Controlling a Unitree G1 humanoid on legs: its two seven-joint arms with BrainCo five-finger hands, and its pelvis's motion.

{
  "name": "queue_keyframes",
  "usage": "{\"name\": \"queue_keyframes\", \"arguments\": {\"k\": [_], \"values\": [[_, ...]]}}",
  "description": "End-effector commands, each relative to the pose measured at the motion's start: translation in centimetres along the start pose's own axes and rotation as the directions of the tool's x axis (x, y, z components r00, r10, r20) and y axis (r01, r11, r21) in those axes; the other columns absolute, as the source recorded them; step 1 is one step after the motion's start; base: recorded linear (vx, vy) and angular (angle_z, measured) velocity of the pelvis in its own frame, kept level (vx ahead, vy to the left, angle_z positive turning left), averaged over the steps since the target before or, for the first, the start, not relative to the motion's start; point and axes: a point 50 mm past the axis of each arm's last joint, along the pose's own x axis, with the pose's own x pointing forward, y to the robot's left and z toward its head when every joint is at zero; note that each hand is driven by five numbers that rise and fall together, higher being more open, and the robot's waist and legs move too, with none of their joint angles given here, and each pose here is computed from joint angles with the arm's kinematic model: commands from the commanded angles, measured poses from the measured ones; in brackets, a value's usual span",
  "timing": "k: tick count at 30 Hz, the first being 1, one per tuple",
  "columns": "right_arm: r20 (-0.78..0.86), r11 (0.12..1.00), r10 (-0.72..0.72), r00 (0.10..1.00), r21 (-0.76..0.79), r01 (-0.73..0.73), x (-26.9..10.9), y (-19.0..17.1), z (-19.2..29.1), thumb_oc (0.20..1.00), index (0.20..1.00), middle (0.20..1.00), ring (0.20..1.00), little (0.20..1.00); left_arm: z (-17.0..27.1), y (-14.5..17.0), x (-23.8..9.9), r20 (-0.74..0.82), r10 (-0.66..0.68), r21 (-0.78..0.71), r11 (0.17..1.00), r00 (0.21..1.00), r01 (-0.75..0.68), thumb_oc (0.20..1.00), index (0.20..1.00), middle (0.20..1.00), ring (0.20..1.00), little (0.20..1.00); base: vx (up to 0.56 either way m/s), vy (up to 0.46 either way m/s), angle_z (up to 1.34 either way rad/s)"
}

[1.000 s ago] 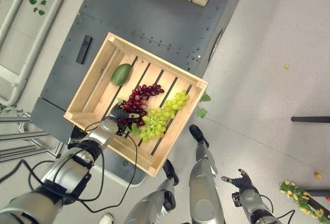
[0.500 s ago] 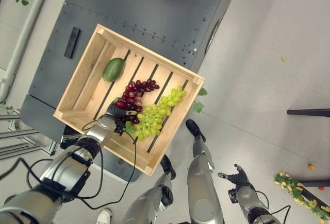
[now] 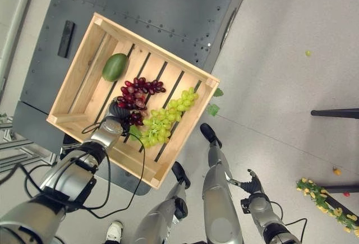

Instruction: Pick up the fruits from the basket on one side to the basket on the other side

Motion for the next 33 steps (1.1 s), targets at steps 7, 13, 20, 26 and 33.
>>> {"name": "queue_keyframes", "arguments": {"k": [7,13,20,26,33], "values": [[-0.018,1.0,-0.024,1.0,-0.02,0.024,-0.5,-0.4,-1.5,1.0,1.0,1.0,1.0,1.0,1.9,0.3,0.3,0.054,0.024,-0.038,0.999,0.998,-0.022,0.2,0.2,0.2,0.2,0.2,0.0,-0.011,-0.02],[-0.014,1.0,-0.021,1.0,-0.022,0.02,-0.4,-0.2,-1.2,1.0,1.0,1.0,1.0,1.0,0.3,0.5,0.0,0.031,0.041,-0.105,0.994,0.999,-0.037,0.2,0.2,0.2,0.2,0.2,-0.02,-0.04,-0.02],[-0.018,1.0,-0.013,1.0,-0.014,0.013,-0.6,-0.2,-1.5,1.0,1.0,1.0,1.0,1.0,0.5,0.1,-1.5,0.166,0.001,-0.338,0.94,0.986,0.056,0.2,0.2,0.2,0.2,0.2,-0.01,-0.022,0.05],[-0.05,1.0,-0.002,0.999,-0.009,0.001,-0.9,-0.4,-2.5,1.0,1.0,1.0,1.0,1.0,-0.1,0.3,-5.1,0.334,-0.031,-0.496,0.844,0.942,0.204,0.2,0.2,0.2,0.2,0.2,0.0,-0.011,0.03],[-0.072,1.0,0.019,0.997,-0.02,-0.02,-1.0,-0.5,-3.1,1.0,1.0,1.0,1.0,1.0,-0.2,1.9,-7.5,0.434,-0.03,-0.584,0.752,0.901,0.306,0.2,0.2,0.2,0.2,0.2,-0.01,-0.016,0.17]]}}
